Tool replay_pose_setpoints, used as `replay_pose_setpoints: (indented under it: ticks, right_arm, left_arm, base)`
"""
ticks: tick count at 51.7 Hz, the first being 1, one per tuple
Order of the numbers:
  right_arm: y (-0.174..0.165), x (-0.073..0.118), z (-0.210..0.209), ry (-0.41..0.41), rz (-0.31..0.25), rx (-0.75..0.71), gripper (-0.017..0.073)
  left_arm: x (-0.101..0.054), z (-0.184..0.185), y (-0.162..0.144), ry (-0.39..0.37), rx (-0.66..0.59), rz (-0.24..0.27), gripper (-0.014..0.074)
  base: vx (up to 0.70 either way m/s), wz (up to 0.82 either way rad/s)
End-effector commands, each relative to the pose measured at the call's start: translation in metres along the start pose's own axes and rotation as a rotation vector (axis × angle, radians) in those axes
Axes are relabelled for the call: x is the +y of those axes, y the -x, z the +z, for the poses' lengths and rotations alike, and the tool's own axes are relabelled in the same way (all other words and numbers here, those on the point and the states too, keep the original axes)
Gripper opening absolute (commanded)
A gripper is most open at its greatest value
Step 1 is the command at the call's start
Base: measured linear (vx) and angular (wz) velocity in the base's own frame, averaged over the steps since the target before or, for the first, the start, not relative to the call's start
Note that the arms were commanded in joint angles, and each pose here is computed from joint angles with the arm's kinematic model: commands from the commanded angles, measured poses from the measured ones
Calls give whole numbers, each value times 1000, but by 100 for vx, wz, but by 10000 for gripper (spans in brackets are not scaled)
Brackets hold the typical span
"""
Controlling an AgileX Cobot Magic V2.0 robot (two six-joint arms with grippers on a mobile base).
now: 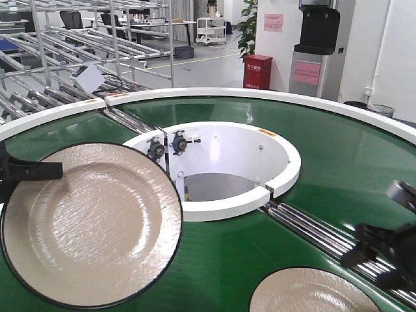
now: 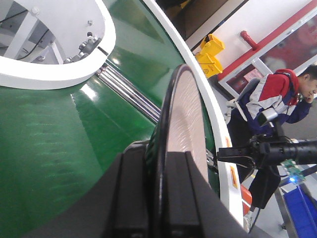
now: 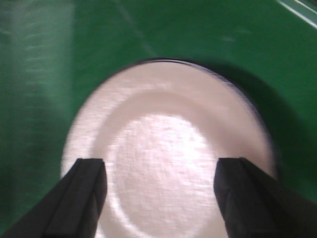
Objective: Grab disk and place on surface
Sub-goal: 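Lift both plates off the conveyor and hold them upright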
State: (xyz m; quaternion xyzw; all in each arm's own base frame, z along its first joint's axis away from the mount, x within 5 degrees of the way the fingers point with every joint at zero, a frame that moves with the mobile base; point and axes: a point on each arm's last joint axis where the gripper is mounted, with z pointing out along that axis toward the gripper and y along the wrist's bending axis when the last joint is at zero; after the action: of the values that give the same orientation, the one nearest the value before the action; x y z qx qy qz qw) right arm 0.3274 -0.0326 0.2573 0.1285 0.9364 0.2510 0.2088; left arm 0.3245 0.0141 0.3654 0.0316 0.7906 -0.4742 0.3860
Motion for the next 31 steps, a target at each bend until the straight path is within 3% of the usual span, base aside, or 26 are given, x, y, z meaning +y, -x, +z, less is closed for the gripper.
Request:
replay_pose_setpoints:
  ticks: [1,9,18,31]
  right_arm:
    - [11,-15,-19,11,1,-49,510]
    - [15,-44,-25,-26,48,-60,510]
    - [17,-49,-8,-19,33,-26,510]
    - [16,-57,23,77,94,52,510]
  left_arm:
    - [-34,-10,10,-146,-81,-6,-8]
    - [-34,-10,10,-144,-82,-6,-8]
    - [-34,-9,10,-145,-81,-6,-8]
    - [-34,-9,10,-143,-81,-5,-8]
  base:
    - [0,0]
    - [0,0]
    - [0,0]
    - [0,0]
